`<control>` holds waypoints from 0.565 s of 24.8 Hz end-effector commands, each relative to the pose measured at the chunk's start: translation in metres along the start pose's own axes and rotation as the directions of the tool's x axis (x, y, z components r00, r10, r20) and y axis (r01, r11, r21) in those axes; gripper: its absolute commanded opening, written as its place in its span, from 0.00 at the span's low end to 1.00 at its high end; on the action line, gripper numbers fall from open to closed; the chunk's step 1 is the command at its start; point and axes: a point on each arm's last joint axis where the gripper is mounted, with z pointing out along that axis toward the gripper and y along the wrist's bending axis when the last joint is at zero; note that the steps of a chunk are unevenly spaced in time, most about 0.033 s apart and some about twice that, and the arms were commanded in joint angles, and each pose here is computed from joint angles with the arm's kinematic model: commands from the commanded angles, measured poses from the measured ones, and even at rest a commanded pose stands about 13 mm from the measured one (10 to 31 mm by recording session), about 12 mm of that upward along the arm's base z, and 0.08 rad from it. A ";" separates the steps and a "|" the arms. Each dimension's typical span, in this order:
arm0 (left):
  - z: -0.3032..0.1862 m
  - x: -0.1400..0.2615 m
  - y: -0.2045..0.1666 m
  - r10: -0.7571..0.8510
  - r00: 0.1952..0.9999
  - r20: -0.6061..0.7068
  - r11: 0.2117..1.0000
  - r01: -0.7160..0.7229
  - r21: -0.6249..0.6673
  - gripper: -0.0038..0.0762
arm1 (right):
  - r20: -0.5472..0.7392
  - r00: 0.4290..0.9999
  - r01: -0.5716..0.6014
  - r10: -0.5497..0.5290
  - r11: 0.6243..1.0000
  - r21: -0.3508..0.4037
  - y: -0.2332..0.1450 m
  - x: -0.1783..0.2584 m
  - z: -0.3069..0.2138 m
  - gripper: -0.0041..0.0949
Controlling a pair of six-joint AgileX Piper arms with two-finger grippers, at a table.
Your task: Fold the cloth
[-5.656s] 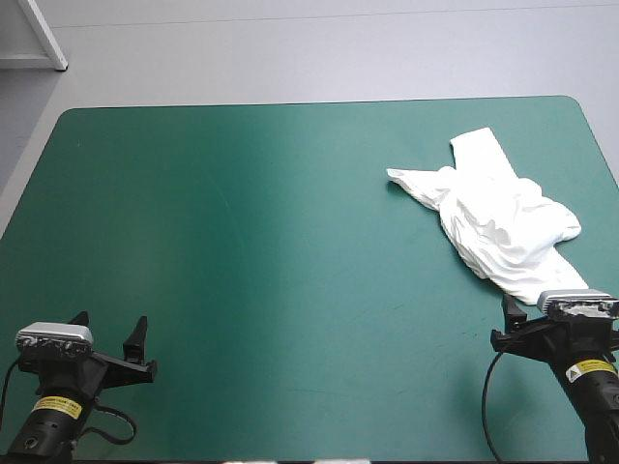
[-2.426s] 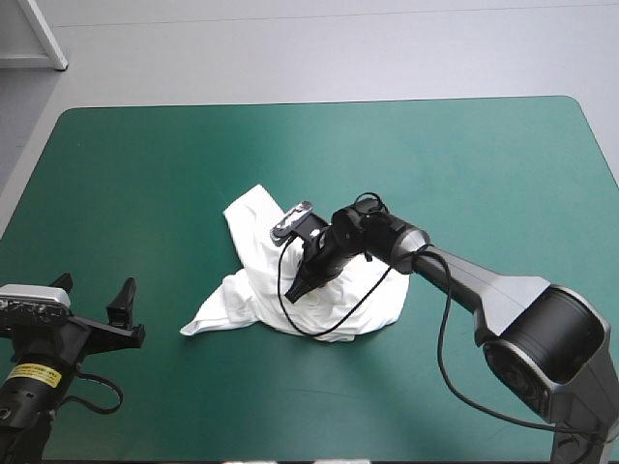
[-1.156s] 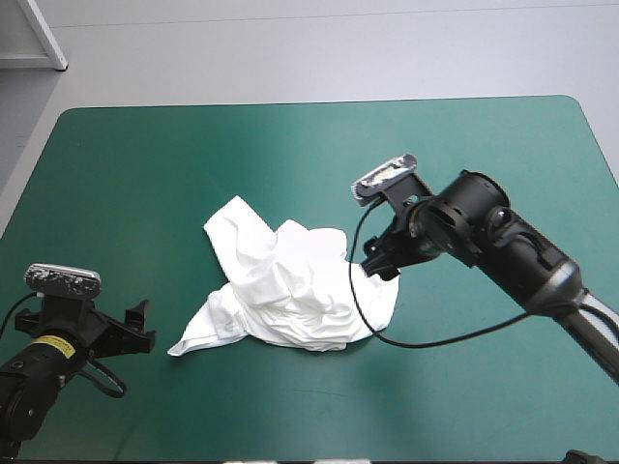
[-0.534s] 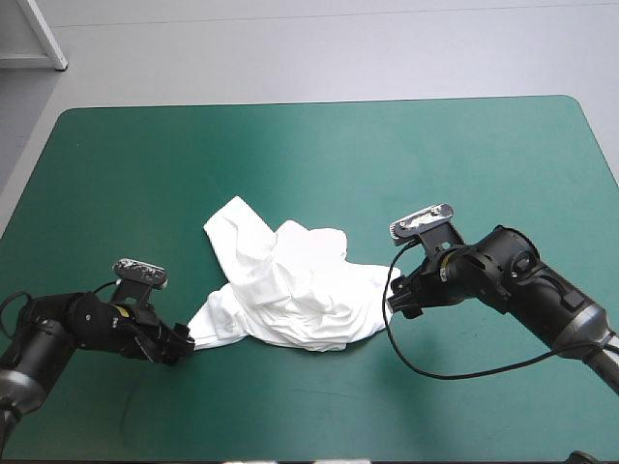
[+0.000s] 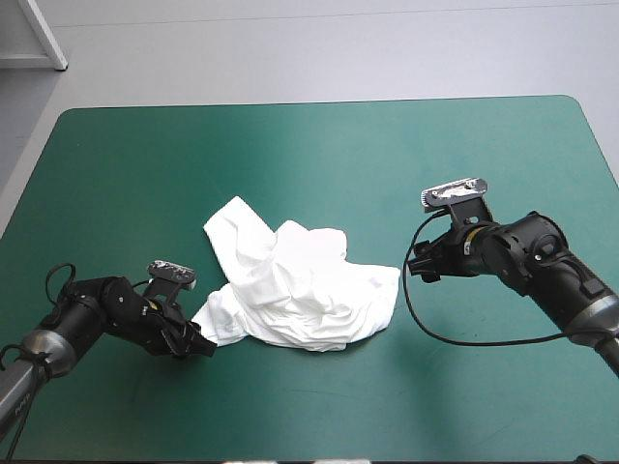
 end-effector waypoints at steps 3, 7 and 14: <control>-0.008 -0.011 -0.003 -0.004 0.997 0.079 1.000 0.004 0.000 0.31 | 0.068 0.998 -0.002 0.004 0.999 -0.034 0.000 -0.013 0.005 0.77; -0.009 -0.013 -0.002 -0.009 0.995 0.102 1.000 0.010 -0.009 0.18 | -0.024 1.000 -0.004 0.002 0.997 -0.079 0.007 -0.012 0.040 0.77; -0.009 -0.018 0.000 -0.009 0.986 0.165 0.999 0.014 -0.033 0.07 | -0.150 0.989 0.000 -0.013 0.996 -0.088 0.016 -0.005 0.122 0.77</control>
